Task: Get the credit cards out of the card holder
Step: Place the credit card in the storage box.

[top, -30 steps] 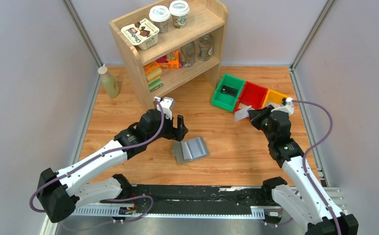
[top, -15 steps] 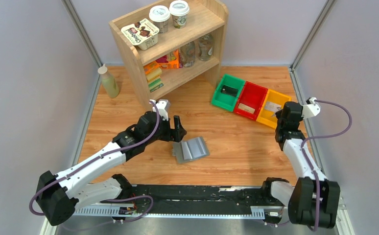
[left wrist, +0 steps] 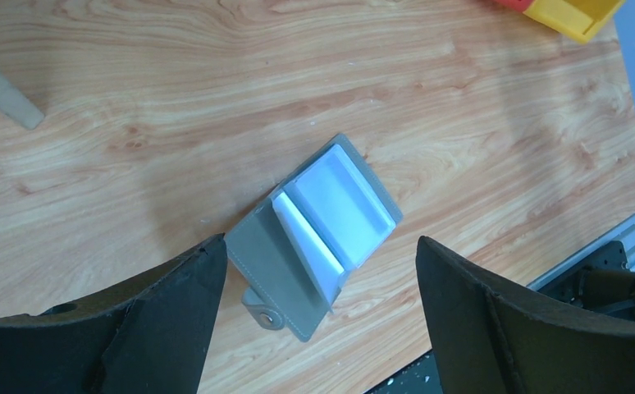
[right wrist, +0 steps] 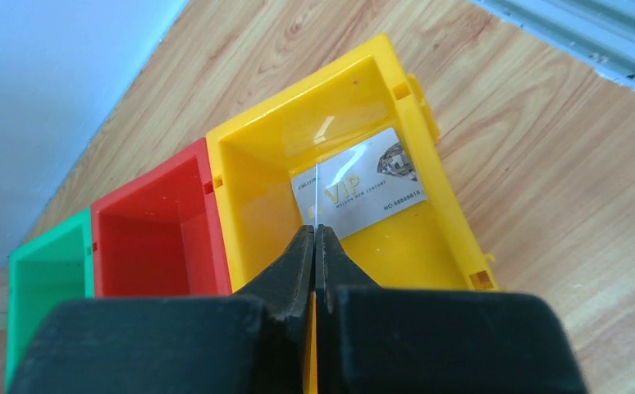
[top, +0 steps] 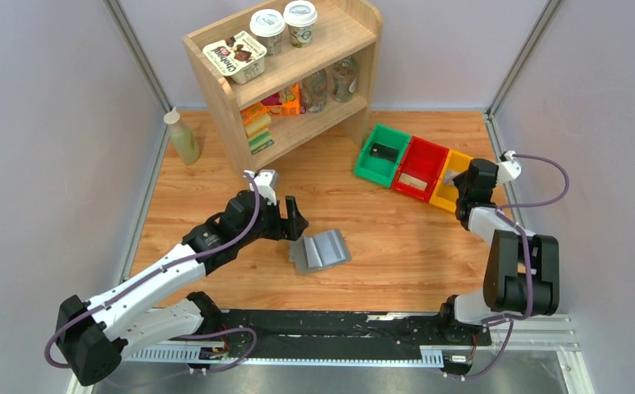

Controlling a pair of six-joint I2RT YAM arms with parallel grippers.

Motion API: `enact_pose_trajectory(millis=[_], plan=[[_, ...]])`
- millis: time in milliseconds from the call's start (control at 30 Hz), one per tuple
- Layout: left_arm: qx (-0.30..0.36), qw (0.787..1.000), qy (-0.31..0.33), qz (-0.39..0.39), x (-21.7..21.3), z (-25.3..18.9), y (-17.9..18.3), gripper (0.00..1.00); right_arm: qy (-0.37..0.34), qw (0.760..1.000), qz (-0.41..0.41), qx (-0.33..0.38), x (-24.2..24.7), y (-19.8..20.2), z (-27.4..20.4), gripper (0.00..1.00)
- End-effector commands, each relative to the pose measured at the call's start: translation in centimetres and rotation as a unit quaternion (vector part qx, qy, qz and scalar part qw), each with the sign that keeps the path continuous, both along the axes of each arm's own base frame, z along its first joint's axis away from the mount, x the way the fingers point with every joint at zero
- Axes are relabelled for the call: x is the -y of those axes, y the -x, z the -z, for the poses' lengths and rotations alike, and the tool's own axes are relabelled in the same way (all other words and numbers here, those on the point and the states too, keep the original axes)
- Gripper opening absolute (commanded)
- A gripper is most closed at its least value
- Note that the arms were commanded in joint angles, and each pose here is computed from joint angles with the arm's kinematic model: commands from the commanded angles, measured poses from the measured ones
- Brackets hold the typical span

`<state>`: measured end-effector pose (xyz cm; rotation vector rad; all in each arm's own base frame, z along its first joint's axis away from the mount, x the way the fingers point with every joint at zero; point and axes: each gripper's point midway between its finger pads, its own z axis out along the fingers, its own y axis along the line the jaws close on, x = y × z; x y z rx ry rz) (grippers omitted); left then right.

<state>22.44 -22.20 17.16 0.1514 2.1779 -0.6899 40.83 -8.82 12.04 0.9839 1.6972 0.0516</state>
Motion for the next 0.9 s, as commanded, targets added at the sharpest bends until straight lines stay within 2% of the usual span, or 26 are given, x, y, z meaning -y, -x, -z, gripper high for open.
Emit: enact_pose_trajectory(millis=[0, 233, 467, 700, 767, 867], plan=[[0.001, 1.000, 0.007, -0.016, -0.7, -0.3, 0.2, 0.92, -0.010, 0.999, -0.009, 0.040, -0.1, -2.6, -1.0, 0.03], [-0.003, 1.000, 0.006, -0.025, -1.3, -0.1, 0.6, 0.91, -0.035, 0.999, -0.023, 0.025, -0.9, -2.6, 1.1, 0.16], [-0.008, 1.000, 0.014, -0.024, -1.2, -0.1, 0.8, 0.90, -0.029, 1.000, -0.010, -0.004, -0.7, -0.6, 0.5, 0.54], [-0.019, 1.000, 0.022, -0.009, -0.3, -0.1, 0.9, 0.89, -0.017, 0.998, -0.013, -0.058, -0.9, 1.9, -1.8, 0.80], [-0.024, 0.999, 0.025, 0.000, 0.3, -0.2, 0.8, 0.88, -0.015, 0.997, -0.024, -0.070, -1.5, 2.7, -2.6, 0.90], [-0.041, 0.999, 0.023, 0.017, 1.4, 0.2, 0.7, 0.86, -0.020, 0.993, -0.069, -0.095, -4.0, 3.6, -3.3, 0.97]])
